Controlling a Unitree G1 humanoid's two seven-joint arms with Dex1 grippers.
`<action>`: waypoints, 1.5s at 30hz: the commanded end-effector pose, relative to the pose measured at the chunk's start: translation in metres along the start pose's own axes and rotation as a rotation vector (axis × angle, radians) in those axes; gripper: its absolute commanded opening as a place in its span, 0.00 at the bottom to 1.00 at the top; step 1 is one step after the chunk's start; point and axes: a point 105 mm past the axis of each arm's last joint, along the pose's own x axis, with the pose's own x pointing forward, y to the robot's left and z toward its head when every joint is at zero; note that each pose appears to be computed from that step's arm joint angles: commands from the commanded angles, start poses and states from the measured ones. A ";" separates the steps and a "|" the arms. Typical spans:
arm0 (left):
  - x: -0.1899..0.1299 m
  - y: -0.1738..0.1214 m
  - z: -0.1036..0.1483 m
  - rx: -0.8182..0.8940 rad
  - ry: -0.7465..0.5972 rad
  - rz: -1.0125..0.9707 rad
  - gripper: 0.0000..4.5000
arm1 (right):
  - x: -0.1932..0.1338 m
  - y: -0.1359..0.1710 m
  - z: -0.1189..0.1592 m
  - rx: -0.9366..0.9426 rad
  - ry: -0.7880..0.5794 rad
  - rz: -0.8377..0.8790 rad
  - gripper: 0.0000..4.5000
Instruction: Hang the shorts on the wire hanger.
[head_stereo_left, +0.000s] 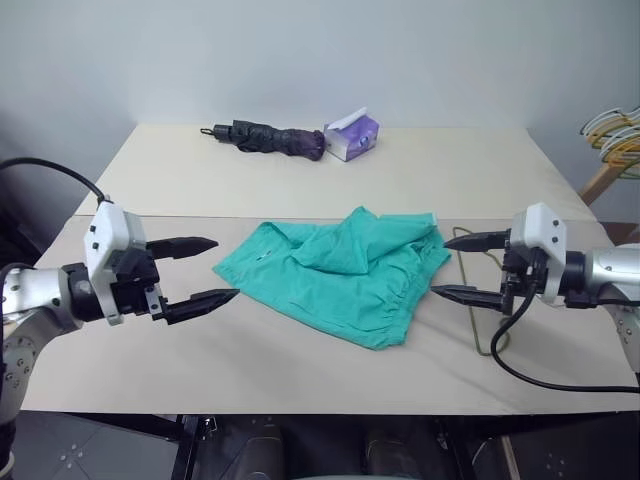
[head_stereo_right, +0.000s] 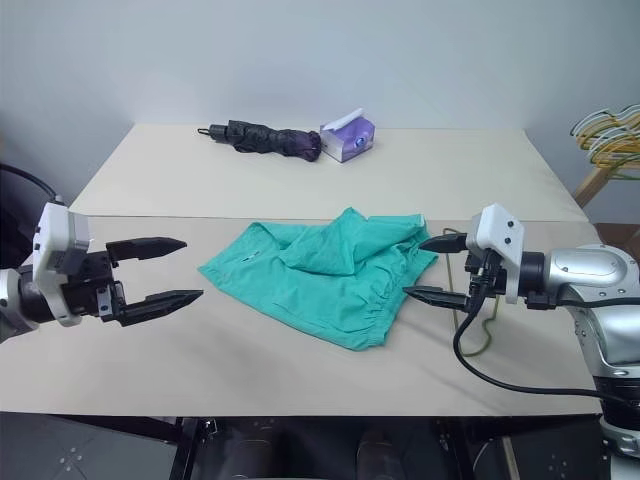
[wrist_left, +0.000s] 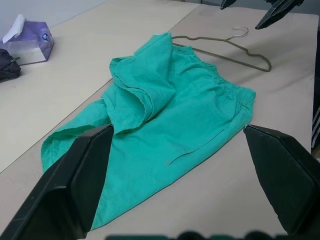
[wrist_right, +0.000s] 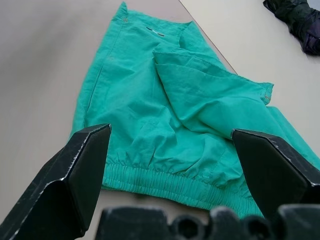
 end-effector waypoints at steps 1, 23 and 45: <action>-0.002 0.000 0.010 0.031 -0.035 -0.001 1.00 | -0.007 0.000 0.014 -0.051 -0.022 -0.009 1.00; 0.007 -0.005 0.011 0.039 -0.046 -0.051 1.00 | 0.014 0.036 0.005 -0.185 0.116 0.035 1.00; 0.019 -0.005 0.006 0.054 -0.028 -0.131 1.00 | 0.092 0.075 -0.056 -0.462 0.519 -0.002 0.87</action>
